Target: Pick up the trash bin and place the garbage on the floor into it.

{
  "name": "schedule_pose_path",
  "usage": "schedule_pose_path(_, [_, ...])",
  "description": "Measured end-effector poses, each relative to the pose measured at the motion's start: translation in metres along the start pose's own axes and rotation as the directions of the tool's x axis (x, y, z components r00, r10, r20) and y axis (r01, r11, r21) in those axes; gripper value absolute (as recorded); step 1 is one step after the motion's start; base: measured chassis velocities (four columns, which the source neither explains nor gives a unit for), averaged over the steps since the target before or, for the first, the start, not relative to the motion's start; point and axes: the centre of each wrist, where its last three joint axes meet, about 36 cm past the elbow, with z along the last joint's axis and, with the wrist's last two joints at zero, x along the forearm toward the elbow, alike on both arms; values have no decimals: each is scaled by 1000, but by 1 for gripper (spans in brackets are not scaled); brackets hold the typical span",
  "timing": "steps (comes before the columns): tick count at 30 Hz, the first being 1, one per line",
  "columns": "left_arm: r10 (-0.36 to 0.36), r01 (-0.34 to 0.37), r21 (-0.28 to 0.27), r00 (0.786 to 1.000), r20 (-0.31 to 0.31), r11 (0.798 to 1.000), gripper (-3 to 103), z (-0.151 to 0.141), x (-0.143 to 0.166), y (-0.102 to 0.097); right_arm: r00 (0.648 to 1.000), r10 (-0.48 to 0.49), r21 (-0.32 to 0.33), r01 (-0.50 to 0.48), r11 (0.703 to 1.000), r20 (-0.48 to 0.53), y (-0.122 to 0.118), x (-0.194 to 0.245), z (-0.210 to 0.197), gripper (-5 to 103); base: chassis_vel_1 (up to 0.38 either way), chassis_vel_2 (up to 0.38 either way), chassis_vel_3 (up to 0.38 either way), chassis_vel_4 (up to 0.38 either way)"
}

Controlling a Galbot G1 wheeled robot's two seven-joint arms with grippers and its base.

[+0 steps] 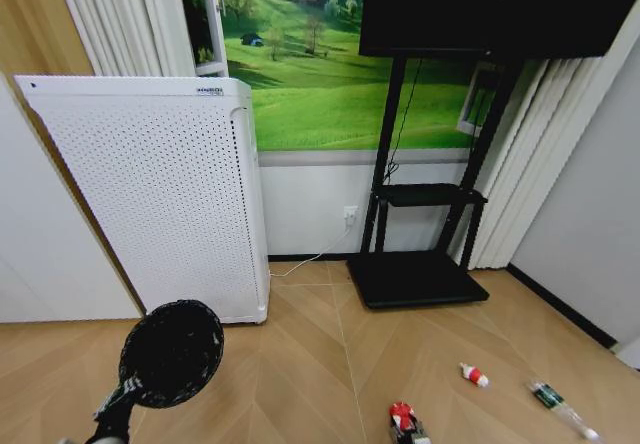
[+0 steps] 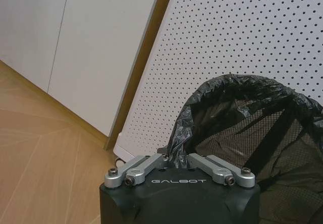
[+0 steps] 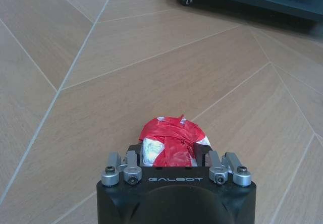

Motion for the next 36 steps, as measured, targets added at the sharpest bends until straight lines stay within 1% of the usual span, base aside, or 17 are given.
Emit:
schedule_pose_path(1, [0,0,0,1000,1,1000,4,0,0,0,1000,1,-1,-1,1000,1,-1,0,0,52,0,0,0,0])
schedule_pose_path(8, [3,-3,1,1000,2,1000,4,0,-1,-1,1000,6,-6,-6,1000,3,-3,1,1,52,0,0,0,0])
schedule_pose_path(12, [15,-15,-8,1000,-1,1000,4,0,-5,-1,1000,12,-19,-12,1000,17,-5,6,-2,51,0,0,0,0])
schedule_pose_path(14, [28,-28,-14,1000,-7,1000,4,1,-13,-3,999,20,-27,-18,999,51,-11,12,-12,51,0,0,0,0])
schedule_pose_path(18, [52,-53,-24,999,-16,998,4,2,-22,-7,996,29,-30,-26,999,87,-18,20,-21,51,0,0,0,0])
schedule_pose_path(27, [86,-87,-40,996,-36,995,4,6,-32,-12,990,41,-36,-36,999,133,-24,28,-31,49,0,0,0,0])
schedule_pose_path(29, [156,-163,-79,984,-86,983,4,15,-59,-23,970,43,-38,-34,999,238,-35,46,-44,47,0,0,0,0])
schedule_pose_path(30, [156,-163,-79,984,-86,983,4,15,-59,-23,970,43,-38,-34,999,238,-35,46,-44,47,0,0,0,0])
schedule_pose_path(31, [187,-197,-92,976,-108,976,4,20,-70,-30,958,36,-33,-28,999,283,-39,55,-50,47,0,0,0,0])
schedule_pose_path(32, [187,-197,-92,976,-108,976,4,20,-70,-30,958,36,-33,-28,999,283,-39,55,-50,47,0,0,0,0])
schedule_pose_path(33, [242,-260,-104,957,-161,960,4,32,-91,-41,927,18,-23,-11,1000,374,-45,71,-66,45,0,0,0,0])
schedule_pose_path(34, [269,-297,-119,941,-203,947,4,44,-103,-44,894,-6,-8,11,1000,448,-46,81,-79,45,0,0,0,0])
schedule_pose_path(35, [269,-297,-119,941,-203,947,4,44,-103,-44,894,-6,-8,11,1000,448,-46,81,-79,45,0,0,0,0])
schedule_pose_path(36, [305,-345,-147,921,-242,927,4,61,-117,-44,840,-52,24,46,999,540,-46,90,-100,45,0,0,0,0])
